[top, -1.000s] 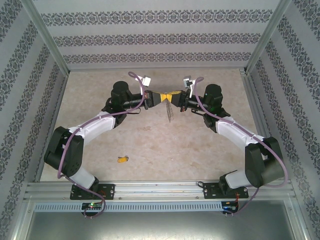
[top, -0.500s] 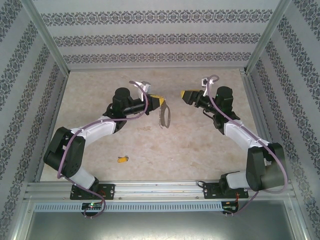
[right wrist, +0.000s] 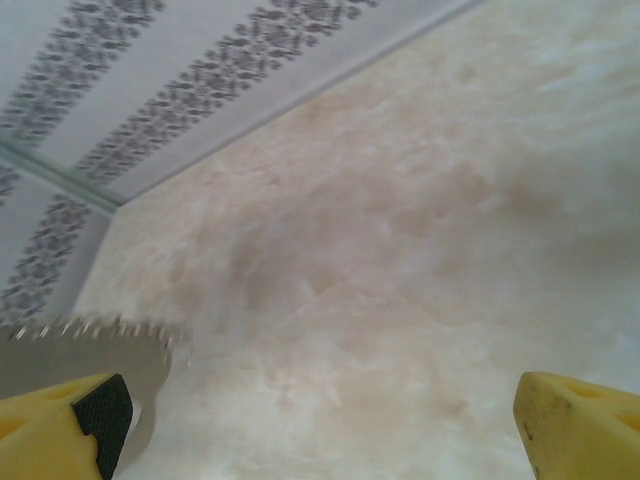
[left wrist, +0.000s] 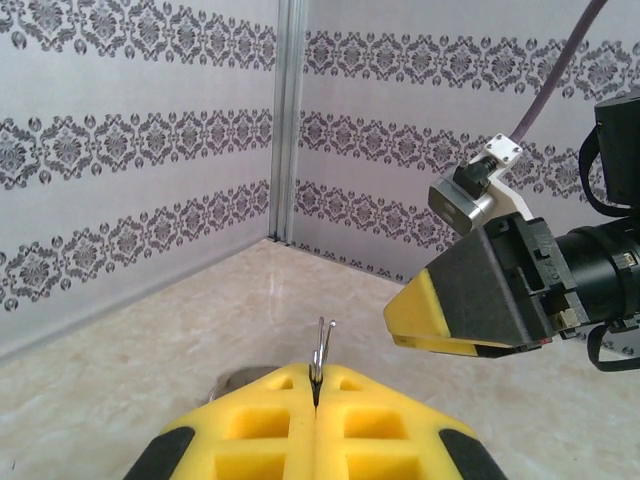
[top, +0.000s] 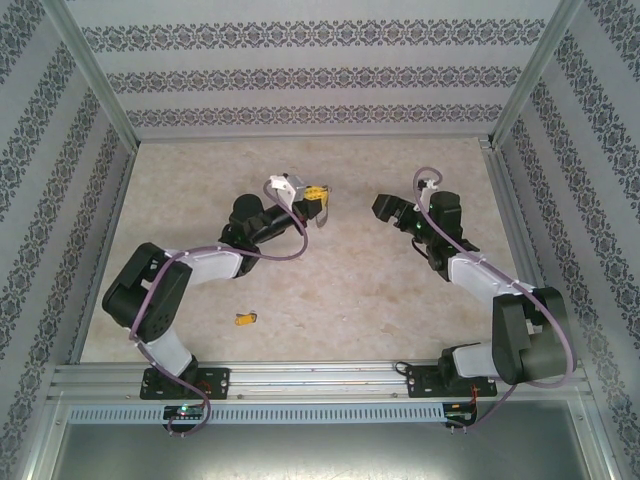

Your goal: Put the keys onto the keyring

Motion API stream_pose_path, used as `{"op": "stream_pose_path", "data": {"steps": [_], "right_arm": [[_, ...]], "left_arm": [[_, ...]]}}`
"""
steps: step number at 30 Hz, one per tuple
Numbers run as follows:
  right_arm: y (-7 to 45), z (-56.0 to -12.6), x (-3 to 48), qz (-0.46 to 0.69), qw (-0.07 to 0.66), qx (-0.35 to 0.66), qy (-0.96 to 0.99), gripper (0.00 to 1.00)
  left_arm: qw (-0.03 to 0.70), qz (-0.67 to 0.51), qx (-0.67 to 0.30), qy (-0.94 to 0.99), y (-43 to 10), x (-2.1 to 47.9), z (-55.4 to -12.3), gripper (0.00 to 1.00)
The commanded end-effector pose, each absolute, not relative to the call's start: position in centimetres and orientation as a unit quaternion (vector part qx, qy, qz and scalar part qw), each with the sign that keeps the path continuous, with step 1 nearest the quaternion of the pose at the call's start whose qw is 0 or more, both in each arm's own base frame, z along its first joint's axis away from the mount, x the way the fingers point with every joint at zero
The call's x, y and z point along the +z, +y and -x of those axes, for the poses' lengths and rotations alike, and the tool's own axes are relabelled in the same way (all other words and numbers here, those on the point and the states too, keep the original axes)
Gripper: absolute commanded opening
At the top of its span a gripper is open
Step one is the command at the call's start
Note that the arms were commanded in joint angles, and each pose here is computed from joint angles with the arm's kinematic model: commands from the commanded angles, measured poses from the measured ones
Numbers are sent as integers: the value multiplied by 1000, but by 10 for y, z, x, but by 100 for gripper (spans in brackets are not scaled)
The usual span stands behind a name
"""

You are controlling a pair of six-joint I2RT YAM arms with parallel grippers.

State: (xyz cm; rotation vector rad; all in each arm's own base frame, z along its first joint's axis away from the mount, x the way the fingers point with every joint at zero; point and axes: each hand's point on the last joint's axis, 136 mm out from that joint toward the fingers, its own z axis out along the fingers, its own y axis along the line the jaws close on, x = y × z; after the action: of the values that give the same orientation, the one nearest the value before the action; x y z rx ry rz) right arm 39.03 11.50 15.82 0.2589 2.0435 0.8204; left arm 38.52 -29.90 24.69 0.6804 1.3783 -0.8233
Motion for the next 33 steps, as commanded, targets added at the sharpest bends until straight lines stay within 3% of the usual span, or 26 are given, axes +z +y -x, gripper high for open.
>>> {"op": "stream_pose_path", "data": {"steps": [1, 9, 26, 33], "right_arm": [[98, -392, 158, -131, 472, 292, 821, 98], [105, -380, 166, -79, 493, 289, 817, 97], [223, -291, 155, 111, 387, 343, 849, 65], [271, -250, 134, 161, 354, 332, 859, 60]], "left_arm": [[699, -325, -345, 536, -307, 278, -380, 0], [705, -324, -341, 530, -311, 276, -383, 0], [709, -214, -305, 598, -286, 279, -431, 0], [710, -162, -293, 619, -255, 291, -456, 0]]}}
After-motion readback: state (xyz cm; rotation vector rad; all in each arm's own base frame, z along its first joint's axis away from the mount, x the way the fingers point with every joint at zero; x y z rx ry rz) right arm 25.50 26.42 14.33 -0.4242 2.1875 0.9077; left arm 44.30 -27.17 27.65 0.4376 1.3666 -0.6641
